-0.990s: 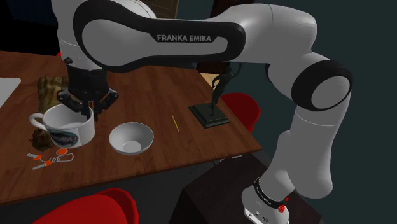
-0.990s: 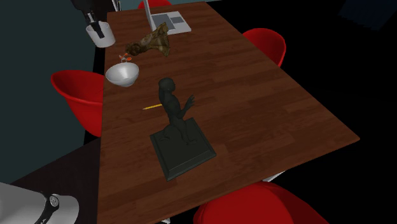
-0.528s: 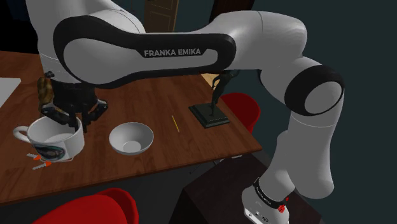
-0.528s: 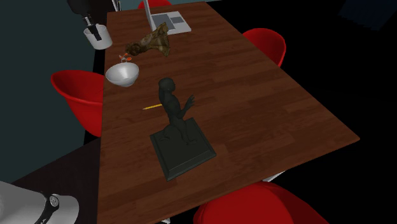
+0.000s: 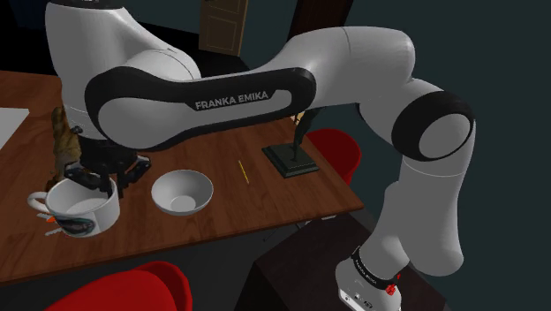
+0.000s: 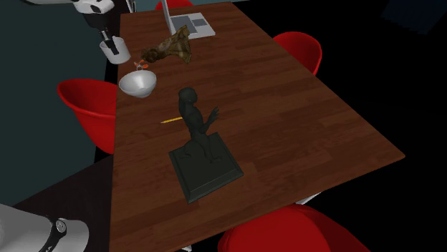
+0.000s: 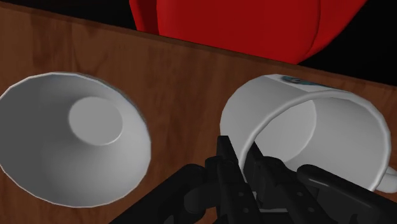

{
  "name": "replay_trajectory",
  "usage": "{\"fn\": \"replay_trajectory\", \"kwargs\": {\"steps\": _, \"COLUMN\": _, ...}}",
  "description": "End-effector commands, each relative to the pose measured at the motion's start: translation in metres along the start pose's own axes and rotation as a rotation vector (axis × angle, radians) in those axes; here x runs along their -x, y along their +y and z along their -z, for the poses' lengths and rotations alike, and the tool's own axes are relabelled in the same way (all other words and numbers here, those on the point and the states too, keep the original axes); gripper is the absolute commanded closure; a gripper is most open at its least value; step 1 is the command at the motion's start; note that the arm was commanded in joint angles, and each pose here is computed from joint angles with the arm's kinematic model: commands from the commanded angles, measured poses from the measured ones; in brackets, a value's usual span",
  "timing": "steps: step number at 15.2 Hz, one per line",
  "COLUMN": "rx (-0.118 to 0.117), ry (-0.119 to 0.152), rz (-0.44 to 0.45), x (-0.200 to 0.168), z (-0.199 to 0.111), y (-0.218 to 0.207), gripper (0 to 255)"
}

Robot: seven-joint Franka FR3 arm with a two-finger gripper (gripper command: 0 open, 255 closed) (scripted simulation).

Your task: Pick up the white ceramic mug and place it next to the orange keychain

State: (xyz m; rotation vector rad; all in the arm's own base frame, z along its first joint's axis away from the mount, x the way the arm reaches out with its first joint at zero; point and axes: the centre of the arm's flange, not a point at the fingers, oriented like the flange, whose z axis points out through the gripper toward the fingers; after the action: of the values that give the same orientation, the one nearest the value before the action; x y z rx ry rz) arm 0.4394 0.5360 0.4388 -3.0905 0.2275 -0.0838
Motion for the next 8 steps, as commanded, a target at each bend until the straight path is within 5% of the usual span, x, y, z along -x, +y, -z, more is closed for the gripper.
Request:
{"fn": "replay_trajectory", "kwargs": {"steps": 1, "rx": -0.001, "ry": 0.0, "rz": 0.0, "x": 0.001, "z": -0.011, "y": 0.001, "gripper": 255}}
{"fn": "replay_trajectory", "kwargs": {"steps": 8, "rx": -0.001, "ry": 0.0, "rz": 0.0, "x": 0.002, "z": -0.048, "y": 0.003, "gripper": 255}}
